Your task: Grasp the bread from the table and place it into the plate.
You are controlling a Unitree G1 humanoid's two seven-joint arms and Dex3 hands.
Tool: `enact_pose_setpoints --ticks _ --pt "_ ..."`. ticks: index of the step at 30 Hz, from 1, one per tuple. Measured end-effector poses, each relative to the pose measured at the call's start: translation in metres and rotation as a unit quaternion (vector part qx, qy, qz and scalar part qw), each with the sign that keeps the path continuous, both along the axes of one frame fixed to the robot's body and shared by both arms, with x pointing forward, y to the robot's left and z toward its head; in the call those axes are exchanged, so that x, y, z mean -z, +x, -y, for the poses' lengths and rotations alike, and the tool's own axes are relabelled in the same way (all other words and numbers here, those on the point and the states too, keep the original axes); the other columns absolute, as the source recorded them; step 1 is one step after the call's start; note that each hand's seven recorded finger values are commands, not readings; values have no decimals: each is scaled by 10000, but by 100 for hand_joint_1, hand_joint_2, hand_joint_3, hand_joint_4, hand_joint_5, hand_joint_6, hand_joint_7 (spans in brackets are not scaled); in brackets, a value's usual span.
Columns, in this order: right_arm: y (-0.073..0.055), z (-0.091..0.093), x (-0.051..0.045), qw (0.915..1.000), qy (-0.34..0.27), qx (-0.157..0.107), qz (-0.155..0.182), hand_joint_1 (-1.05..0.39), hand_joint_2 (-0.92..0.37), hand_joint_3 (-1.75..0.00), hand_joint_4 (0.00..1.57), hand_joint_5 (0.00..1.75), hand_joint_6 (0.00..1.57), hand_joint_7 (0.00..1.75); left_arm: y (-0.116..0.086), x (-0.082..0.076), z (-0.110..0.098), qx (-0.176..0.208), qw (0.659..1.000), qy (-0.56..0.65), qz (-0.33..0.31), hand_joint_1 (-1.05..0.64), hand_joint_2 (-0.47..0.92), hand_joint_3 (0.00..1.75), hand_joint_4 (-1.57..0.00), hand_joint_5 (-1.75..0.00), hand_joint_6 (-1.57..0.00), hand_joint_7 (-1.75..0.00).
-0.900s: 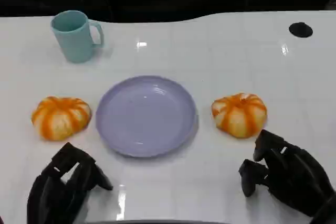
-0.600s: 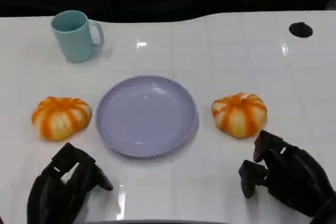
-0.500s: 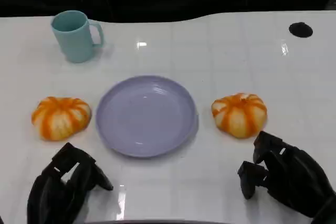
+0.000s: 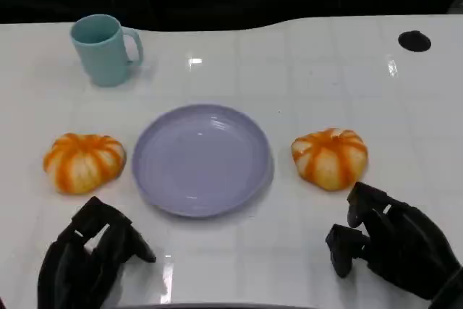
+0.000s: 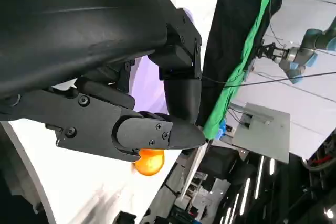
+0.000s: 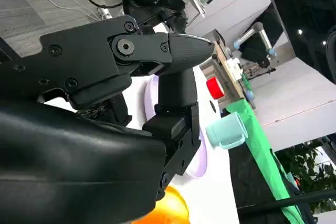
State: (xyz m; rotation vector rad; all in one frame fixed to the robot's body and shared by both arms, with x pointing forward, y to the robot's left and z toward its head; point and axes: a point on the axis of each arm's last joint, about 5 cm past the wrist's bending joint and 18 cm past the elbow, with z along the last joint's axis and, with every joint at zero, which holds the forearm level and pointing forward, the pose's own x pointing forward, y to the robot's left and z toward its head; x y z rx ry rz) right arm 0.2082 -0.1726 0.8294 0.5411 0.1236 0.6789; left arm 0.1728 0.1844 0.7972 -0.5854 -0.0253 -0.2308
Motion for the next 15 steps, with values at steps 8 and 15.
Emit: enact_pose_setpoints --ticks 8,15 --pt "41 47 -130 9893 -816 565 1069 -54 -92 -30 43 144 51 85 0 0 1 6 10000 6 -2 -60 92 24 -65 -175 -49 -155" --pt "111 199 -348 9434 -2180 777 2377 -51 -92 -11 55 43 58 11 3 -1 4 14 10000 12 -1 -59 92 24 -65 -175 -50 -155"
